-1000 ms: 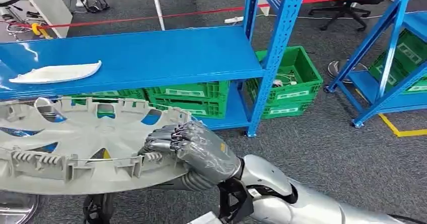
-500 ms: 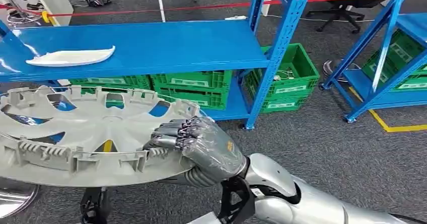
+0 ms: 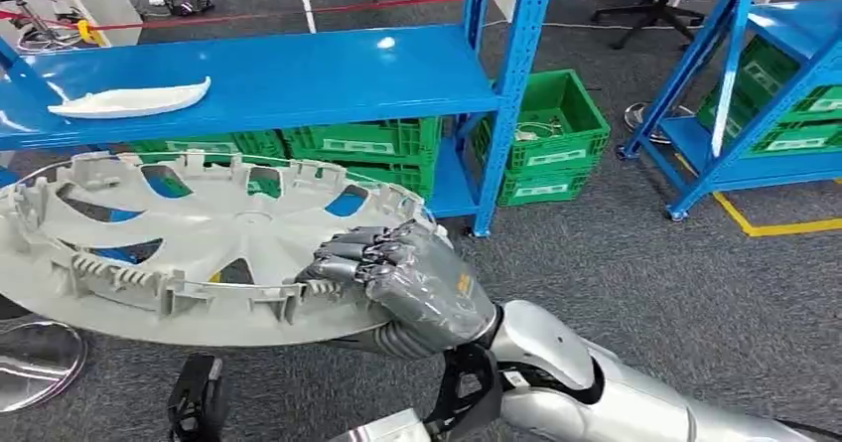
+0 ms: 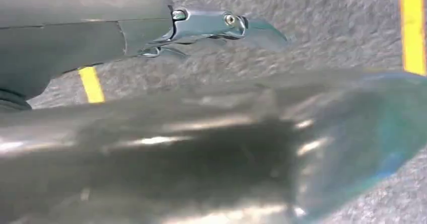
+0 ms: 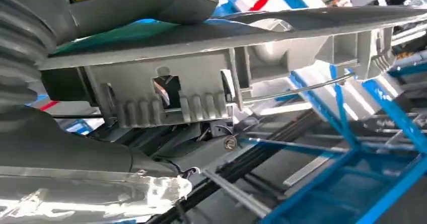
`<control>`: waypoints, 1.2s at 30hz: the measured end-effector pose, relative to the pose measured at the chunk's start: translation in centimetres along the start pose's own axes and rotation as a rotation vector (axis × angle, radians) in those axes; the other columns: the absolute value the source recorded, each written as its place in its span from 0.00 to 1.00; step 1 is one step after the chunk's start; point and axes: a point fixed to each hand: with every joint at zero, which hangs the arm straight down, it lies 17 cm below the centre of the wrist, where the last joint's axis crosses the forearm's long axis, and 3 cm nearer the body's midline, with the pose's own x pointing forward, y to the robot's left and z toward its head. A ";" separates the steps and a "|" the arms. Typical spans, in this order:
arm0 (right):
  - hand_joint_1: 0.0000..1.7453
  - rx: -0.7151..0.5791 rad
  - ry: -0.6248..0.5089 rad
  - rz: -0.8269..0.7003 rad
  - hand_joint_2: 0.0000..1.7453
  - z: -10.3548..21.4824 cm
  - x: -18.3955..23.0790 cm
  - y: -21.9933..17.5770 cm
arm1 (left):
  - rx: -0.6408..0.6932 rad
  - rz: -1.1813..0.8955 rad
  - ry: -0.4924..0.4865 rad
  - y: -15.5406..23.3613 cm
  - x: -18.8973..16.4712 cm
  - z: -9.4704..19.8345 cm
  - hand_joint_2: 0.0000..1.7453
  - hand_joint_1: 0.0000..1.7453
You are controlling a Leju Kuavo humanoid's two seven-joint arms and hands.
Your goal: Take the parts from the cabinet and place them on the table.
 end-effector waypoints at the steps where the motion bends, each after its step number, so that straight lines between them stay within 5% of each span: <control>1: 1.00 0.000 0.002 -0.001 1.00 0.0 0.0 0.0 | -0.001 0.000 0.000 0.0 0.0 0.0 0.00 0.00; 20: 1.00 0.033 0.150 0.229 1.00 1.7 -9.4 -3.0 | 0.031 0.010 0.020 0.1 -0.5 0.1 0.00 0.00; 36: 1.00 0.035 0.206 0.255 1.00 3.1 -11.0 -3.6 | 0.052 0.009 0.036 0.9 -1.8 0.4 0.00 0.00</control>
